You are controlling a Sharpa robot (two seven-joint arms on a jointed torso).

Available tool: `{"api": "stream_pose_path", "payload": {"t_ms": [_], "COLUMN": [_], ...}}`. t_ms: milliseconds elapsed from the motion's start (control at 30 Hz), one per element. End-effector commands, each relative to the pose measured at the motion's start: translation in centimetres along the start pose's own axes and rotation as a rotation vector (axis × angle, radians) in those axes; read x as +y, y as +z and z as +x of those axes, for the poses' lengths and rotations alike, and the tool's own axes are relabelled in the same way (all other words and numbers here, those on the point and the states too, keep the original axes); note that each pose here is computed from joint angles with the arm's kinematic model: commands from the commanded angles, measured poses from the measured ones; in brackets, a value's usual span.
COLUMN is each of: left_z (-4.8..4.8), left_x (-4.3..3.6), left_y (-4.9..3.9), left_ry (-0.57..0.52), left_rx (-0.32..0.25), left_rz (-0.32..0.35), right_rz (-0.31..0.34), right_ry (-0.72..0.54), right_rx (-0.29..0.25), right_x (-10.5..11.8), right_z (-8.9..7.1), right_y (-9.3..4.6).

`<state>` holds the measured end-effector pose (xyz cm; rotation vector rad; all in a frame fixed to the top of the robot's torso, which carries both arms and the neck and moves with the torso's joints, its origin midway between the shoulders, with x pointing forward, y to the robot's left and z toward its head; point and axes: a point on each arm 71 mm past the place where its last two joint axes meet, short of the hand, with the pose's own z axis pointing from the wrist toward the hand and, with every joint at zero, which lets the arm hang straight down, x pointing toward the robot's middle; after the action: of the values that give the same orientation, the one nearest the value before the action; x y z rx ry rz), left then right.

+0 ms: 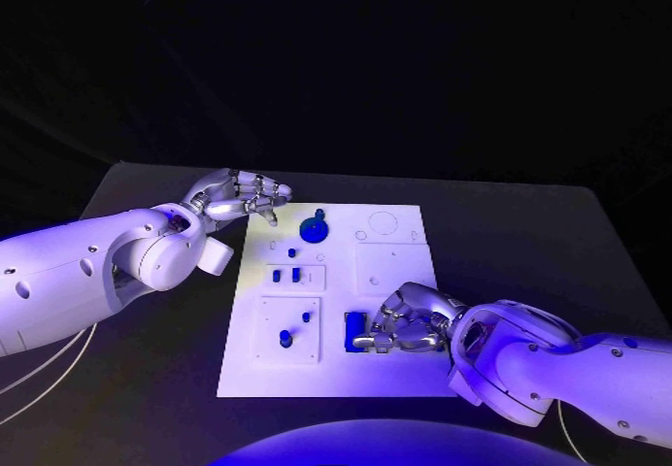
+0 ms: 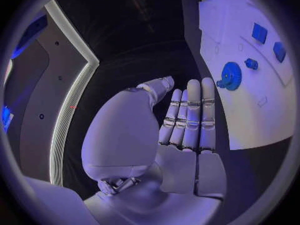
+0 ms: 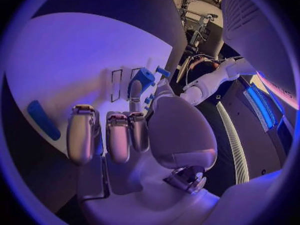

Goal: Assemble the parts on the task board

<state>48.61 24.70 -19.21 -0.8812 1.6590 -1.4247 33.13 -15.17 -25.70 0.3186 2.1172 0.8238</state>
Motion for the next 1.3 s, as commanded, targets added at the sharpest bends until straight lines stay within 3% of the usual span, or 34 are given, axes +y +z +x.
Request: {"api": "stream_pose_path", "payload": {"t_ms": [33,667,1300], "left_z": [0.21,0.19,0.11], "left_x": [-0.11,-0.12,-0.1], "left_y": [0.05,0.01,-0.03], "left_ry": [-0.009,-0.008,-0.008], "left_rx": [0.013,0.011,0.009], "left_rz": [0.006,0.006,0.004], "right_rz": [-0.015,0.034,0.002], "right_ry": [-0.018,-0.046,-0.036], "right_rx": [0.049,-0.009,0.03], "right_x": [0.2,-0.6,-0.6], "right_z": [0.4,-0.3,-0.2], "right_y": [0.1,0.8,0.8]}}
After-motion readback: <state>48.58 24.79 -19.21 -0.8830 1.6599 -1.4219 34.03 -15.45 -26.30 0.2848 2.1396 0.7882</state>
